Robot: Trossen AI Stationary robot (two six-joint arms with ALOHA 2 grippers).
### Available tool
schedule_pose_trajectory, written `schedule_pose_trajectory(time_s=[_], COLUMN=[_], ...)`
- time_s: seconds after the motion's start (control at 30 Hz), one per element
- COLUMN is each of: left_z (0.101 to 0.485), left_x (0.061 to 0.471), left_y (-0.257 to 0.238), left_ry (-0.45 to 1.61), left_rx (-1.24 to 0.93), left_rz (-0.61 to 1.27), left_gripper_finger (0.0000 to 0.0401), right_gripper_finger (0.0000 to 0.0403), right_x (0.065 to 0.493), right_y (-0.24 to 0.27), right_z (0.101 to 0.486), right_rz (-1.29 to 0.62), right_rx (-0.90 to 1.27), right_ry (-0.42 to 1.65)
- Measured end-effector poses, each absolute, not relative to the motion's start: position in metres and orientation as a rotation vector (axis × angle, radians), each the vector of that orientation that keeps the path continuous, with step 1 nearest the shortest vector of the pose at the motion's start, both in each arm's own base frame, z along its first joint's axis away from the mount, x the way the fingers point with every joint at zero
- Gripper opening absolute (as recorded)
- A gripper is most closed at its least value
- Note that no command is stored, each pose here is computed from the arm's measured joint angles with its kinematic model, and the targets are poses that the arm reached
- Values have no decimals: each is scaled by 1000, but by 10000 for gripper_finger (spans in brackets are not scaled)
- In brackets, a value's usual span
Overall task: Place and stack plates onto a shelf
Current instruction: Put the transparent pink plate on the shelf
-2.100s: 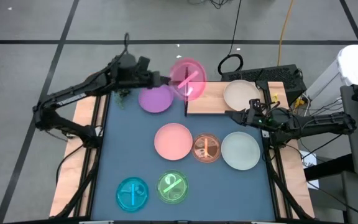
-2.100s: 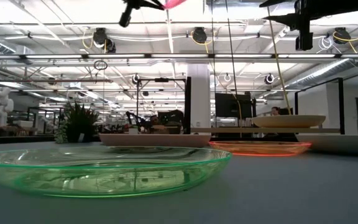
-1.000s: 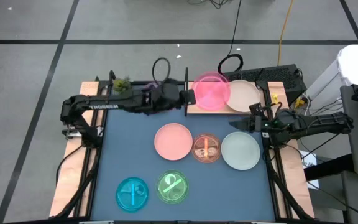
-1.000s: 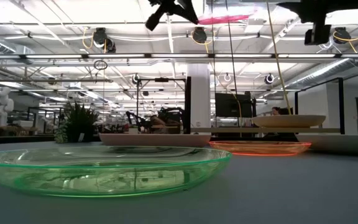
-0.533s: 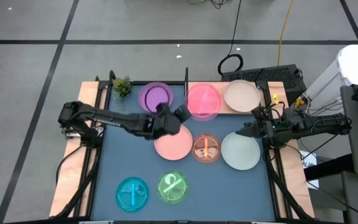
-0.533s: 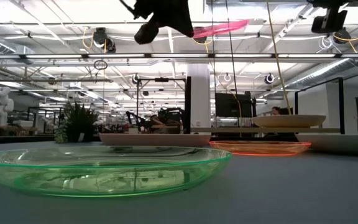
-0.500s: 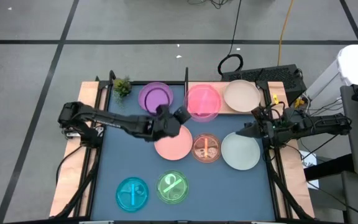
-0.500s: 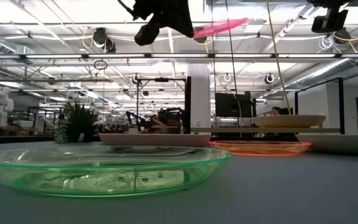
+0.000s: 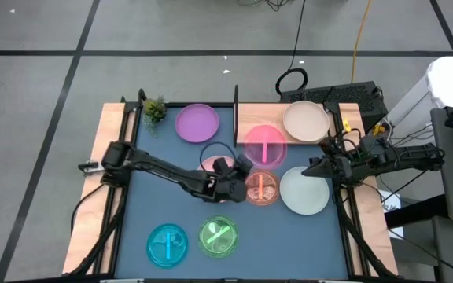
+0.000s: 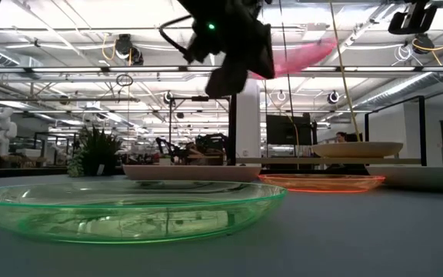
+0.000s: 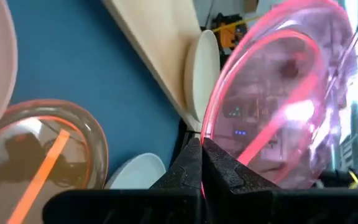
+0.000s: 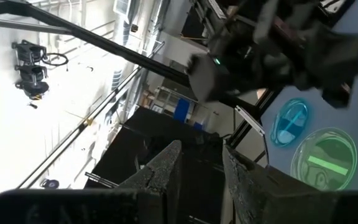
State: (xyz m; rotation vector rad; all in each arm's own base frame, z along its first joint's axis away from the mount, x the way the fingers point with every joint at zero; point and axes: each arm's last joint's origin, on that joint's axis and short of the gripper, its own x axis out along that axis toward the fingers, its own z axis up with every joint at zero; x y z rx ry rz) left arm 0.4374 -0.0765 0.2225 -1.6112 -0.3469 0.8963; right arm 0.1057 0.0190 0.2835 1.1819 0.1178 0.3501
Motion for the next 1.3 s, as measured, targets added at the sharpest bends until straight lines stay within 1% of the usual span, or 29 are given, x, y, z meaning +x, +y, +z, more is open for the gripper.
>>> schedule_pose_trajectory(time_s=[0.17, 0.33, 0.53, 0.7, 0.93, 1.13, 1.3], left_z=[213, 208, 200, 199, 196, 191, 190], left_x=[454, 463, 460, 461, 458, 455, 454], left_y=[-73, -56, -29, -13, -10, 8, 19], left_ry=[-379, -412, -364, -353, -316, -259, -237], left_rx=[-1651, -1652, -1596, -1597, -1590, -1574, -1588], left_rz=[909, 942, 1060, 1087, 1117, 1189, 1201], left_gripper_finger=[0, 0, 0, 0, 0, 0, 0], right_gripper_finger=[100, 100, 100, 100, 100, 100, 100], right_x=[105, 105, 104, 104, 104, 104, 104], right_y=[20, 20, 20, 20, 20, 20, 20], right_z=[284, 285, 290, 291, 290, 290, 290], right_rz=[378, 385, 414, 418, 416, 414, 414], right_rx=[1172, 1168, 1161, 1160, 1156, 1144, 1137], right_ry=[123, 113, 69, 63, 66, 65, 64])
